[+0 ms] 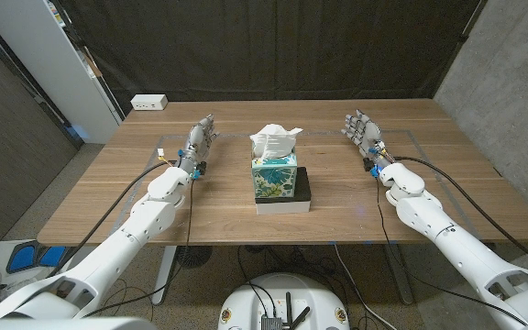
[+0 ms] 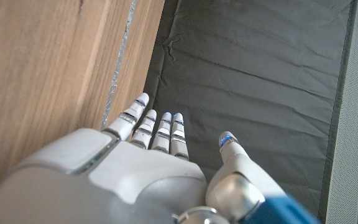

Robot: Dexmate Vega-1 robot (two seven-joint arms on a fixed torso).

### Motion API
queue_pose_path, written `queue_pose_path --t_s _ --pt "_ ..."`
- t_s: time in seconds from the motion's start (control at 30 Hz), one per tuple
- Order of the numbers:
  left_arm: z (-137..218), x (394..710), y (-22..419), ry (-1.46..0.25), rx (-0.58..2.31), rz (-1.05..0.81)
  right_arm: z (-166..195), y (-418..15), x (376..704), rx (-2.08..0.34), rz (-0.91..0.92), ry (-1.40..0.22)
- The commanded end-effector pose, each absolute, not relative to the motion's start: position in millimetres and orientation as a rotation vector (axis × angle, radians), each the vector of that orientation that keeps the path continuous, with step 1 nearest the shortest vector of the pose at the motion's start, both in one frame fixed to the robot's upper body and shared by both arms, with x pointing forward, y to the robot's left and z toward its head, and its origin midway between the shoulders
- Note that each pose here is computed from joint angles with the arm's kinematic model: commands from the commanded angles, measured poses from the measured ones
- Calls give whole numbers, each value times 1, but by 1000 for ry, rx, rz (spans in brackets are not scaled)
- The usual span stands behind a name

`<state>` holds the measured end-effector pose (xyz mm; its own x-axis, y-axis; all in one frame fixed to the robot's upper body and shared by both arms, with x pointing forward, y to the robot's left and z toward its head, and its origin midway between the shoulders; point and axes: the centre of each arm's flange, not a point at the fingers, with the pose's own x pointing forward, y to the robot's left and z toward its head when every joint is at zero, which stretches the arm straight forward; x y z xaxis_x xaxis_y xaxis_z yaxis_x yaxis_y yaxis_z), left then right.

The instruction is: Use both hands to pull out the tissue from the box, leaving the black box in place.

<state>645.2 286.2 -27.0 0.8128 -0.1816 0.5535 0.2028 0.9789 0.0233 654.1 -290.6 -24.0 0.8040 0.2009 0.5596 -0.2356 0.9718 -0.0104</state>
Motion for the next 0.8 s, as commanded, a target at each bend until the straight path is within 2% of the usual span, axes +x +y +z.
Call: queue_pose_path --t_s 0.03,0.53,0.8 --pt "-18 629 284 -621 -29 -202 -32 -297 666 128 261 -592" --pt "-16 629 294 -645 -4 -215 -21 -300 654 100 205 -654" --pt "-6 633 304 -670 166 -215 -18 -295 656 89 189 -656"
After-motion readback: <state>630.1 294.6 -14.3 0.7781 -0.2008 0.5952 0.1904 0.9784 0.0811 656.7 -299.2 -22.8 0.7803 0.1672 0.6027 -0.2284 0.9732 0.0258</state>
